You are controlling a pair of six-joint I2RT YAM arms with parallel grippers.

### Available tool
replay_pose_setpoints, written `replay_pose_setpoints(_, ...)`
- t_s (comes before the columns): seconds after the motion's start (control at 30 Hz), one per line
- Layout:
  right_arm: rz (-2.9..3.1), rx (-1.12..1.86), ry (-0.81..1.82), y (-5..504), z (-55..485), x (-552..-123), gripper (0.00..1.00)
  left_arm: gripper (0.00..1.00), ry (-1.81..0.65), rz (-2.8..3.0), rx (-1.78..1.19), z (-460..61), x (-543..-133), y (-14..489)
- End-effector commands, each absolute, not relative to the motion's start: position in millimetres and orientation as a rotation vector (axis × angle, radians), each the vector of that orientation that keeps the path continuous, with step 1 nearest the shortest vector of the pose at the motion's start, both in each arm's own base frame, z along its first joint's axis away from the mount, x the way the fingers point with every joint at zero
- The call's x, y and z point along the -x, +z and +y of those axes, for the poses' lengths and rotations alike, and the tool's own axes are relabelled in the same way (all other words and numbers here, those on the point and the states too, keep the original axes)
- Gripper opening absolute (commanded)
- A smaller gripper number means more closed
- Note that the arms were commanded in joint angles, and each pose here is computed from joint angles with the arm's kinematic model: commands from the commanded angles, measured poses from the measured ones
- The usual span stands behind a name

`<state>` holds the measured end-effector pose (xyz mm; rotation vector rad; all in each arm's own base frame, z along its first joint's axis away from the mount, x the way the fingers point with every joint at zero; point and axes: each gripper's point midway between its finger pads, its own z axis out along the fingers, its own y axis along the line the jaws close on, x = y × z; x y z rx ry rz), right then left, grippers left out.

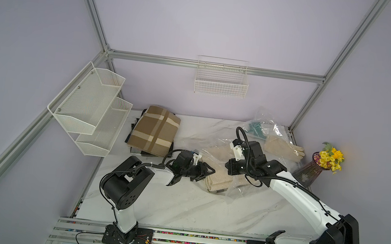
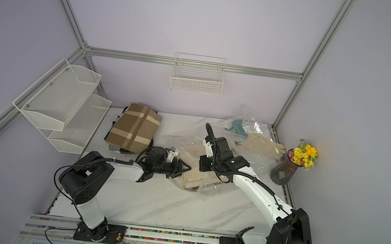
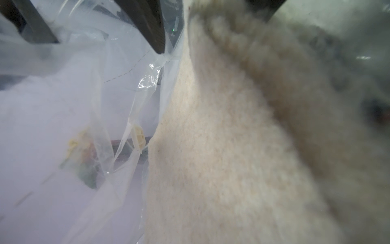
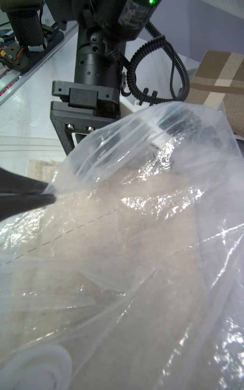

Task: Take the scarf out of the vacuum bag
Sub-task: Take out the scarf from the vacuum bag.

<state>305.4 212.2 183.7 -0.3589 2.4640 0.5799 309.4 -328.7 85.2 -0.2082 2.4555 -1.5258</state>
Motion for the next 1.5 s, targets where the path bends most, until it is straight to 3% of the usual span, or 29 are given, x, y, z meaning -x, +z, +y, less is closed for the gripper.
replay_pose_setpoints(0.0, 2.454, 0.384, 0.575, 187, 215, -306, 0.0, 0.55, -1.59, 2.439, 0.206, -334, -306, 82)
replay_pose_setpoints(0.2, 2.451, 0.384, 0.578, 188, 216, -307, 0.0, 0.54, -1.605, 2.426, 0.193, -341, -314, 87)
replay_pose_setpoints(0.33, 2.445, 0.384, 0.577, 190, 217, -308, 0.0, 0.47, -1.626, 2.381, 0.162, -344, -317, 101)
replay_pose_setpoints(0.4, 2.446, 0.383, 0.576, 190, 217, -308, 0.0, 0.4, -1.622, 2.369, 0.151, -344, -318, 106)
replay_pose_setpoints(0.57, 2.433, 0.373, 0.577, 193, 217, -311, 0.0, 0.11, -1.633, 2.36, 0.119, -346, -317, 119)
replay_pose_setpoints(0.67, 2.424, 0.348, 0.575, 197, 217, -315, 0.0, 0.0, -1.631, 2.361, 0.108, -347, -317, 129)
replay_pose_setpoints(1.0, 2.41, 0.287, 0.523, 204, 213, -327, 0.0, 0.0, -1.546, 2.357, 0.048, -341, -317, 166)
replay_pose_setpoints(1.47, 2.414, 0.252, 0.425, 199, 212, -352, 0.0, 0.0, -1.419, 2.474, 0.067, -327, -306, 154)
